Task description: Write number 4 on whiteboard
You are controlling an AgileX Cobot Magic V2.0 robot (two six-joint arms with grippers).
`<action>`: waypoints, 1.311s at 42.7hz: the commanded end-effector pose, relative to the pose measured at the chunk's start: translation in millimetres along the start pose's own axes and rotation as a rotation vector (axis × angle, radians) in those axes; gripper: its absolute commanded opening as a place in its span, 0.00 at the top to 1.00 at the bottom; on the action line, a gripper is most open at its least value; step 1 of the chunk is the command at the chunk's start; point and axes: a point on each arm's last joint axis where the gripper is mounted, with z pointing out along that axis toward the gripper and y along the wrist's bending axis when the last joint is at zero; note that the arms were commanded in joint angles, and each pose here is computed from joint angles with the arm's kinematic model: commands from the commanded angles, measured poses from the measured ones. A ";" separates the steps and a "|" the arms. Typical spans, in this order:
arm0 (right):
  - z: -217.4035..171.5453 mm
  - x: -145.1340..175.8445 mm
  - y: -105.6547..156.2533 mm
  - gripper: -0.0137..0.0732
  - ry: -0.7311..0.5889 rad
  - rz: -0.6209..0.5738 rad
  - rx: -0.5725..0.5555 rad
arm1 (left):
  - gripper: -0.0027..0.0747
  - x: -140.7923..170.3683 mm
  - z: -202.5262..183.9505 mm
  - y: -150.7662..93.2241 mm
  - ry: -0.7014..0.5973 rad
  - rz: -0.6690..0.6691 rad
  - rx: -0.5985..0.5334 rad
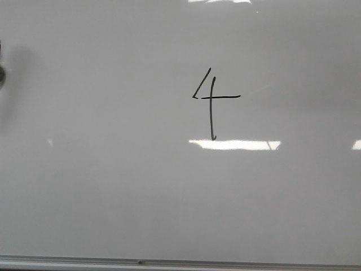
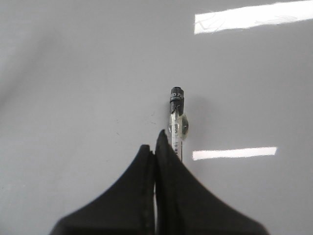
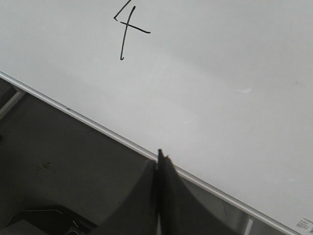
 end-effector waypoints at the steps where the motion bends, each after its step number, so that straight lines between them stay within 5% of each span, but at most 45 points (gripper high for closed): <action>1: -6.6 -11.8 -1.5 0.92 -0.092 -0.001 0.014 | 0.99 -7.3 -1.7 0.8 -0.096 -0.008 -0.011; 32: -8.9 1.0 -4.0 0.92 -0.132 0.010 0.037 | 0.99 -7.1 -1.6 0.8 -0.094 -0.008 -0.011; 47: 26.0 87.7 -14.3 0.92 -0.640 0.088 0.310 | 0.99 -7.1 -1.6 0.8 -0.094 -0.008 -0.011; 56: 53.7 130.0 -16.8 0.92 -0.720 0.106 0.421 | 0.99 -7.1 -1.6 0.8 -0.094 -0.008 -0.011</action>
